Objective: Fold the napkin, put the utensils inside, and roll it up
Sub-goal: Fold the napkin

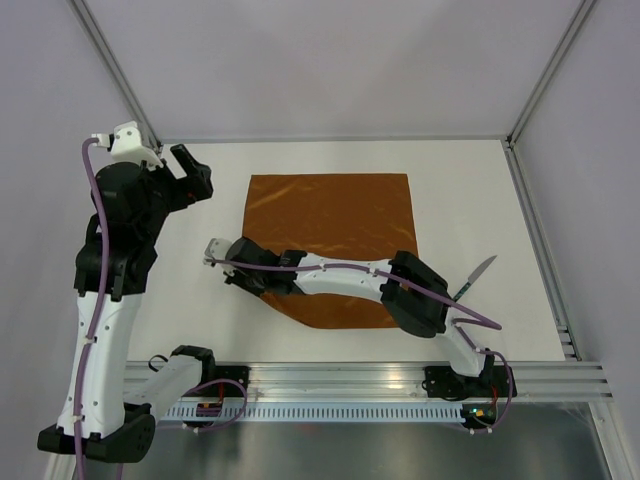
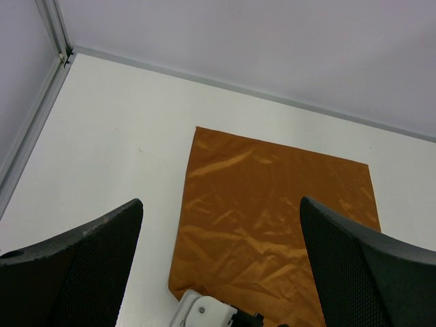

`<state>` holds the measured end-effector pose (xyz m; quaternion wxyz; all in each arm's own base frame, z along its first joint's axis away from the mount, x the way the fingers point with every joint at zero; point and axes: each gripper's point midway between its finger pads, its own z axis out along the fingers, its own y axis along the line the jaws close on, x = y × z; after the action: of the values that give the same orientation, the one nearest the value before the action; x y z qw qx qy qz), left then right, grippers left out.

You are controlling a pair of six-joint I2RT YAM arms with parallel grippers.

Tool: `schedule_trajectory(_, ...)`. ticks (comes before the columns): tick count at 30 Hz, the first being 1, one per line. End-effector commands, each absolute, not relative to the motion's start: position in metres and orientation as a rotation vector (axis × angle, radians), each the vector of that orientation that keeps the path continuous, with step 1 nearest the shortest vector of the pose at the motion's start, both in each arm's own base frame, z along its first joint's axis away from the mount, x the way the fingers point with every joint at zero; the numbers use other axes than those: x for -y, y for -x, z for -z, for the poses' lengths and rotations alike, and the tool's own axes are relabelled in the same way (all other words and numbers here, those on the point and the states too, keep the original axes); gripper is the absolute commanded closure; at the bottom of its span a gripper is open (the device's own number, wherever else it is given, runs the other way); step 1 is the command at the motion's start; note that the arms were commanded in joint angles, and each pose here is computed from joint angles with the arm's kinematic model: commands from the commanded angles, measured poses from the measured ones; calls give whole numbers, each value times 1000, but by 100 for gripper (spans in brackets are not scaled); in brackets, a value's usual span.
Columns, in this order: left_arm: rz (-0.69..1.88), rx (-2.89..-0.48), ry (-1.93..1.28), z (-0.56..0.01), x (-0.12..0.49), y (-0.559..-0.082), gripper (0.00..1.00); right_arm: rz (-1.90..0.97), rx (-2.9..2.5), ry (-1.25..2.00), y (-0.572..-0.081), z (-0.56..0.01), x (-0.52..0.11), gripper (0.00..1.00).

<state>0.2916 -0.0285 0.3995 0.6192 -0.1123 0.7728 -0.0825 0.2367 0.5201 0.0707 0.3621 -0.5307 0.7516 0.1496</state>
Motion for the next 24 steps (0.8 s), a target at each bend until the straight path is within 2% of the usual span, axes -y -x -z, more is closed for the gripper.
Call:
schedule_trajectory(1, 191, -1767, 239, -400, 30, -295, 0, -376, -1909, 1302, -250, -115, -505, 100)
schedule_trajectory(11, 201, -1772, 238, -396, 31, -295, 0, -323, -1951, 1211, -295, -122, -474, 100)
schedule_trajectory(24, 262, -1794, 252, -378, 41, -300, 0, -173, -2022, 1058, -371, -115, -393, 100)
